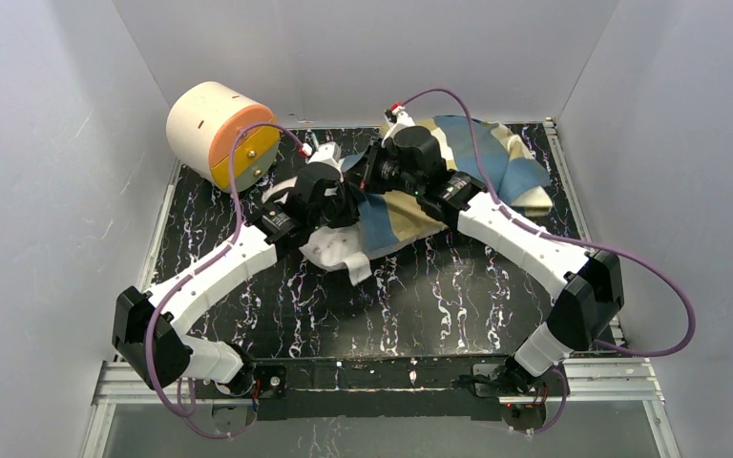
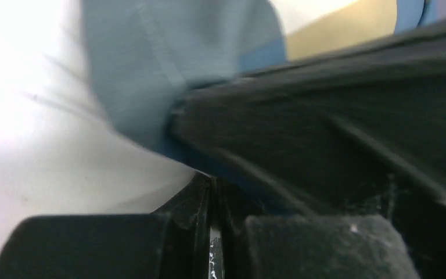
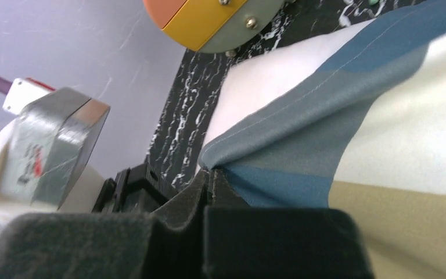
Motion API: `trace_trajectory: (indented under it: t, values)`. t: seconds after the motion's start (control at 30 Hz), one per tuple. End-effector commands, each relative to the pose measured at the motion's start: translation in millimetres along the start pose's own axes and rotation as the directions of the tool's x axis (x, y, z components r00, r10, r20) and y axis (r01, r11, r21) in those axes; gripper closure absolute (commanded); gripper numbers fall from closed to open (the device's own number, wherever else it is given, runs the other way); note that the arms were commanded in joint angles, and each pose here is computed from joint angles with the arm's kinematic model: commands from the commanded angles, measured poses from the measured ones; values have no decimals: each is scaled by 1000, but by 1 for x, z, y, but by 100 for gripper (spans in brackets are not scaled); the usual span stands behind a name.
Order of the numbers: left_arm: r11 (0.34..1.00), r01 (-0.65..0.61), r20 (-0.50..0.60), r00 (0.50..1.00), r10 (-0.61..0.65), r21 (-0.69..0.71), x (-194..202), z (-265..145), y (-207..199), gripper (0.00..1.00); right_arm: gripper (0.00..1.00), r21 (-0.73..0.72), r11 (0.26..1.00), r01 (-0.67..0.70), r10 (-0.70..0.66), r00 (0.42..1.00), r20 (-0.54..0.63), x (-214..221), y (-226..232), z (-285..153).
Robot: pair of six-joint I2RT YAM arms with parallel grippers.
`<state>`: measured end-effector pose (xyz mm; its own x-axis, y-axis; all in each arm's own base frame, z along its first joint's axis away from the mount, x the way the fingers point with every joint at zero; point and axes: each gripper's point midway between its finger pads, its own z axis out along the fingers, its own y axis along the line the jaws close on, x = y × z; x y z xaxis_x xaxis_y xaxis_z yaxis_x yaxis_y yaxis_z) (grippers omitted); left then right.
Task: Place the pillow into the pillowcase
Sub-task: Stuff the pillow into the pillowcase.
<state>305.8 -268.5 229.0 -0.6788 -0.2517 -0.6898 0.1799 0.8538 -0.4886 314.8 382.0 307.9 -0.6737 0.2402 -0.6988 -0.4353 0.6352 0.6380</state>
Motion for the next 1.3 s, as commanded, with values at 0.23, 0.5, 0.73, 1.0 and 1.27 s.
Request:
trace_trajectory:
  t: [0.23, 0.5, 0.73, 1.0, 1.27]
  values:
    - [997, 14, 16, 1000, -16, 75, 19, -1, -18, 100, 99, -311, 945, -101, 106, 994, -1, 21, 71, -27]
    - [995, -21, -16, 1000, 23, 94, 15, -39, -20, 66, 84, 104, 991, 83, -76, 994, -73, 68, -37, -80]
    - [978, -52, 58, 996, 65, -199, -4, -72, 49, 33, 55, 227, 956, 184, -207, 975, 83, 15, -42, -133]
    - [955, 89, 102, 993, -63, -284, -45, -55, 106, 19, 36, 370, 859, 354, -403, 913, 62, -46, -29, -103]
    - [927, 204, 88, 979, -186, -314, -27, -21, 147, 14, 35, 376, 776, 506, -527, 848, -55, -55, -29, -22]
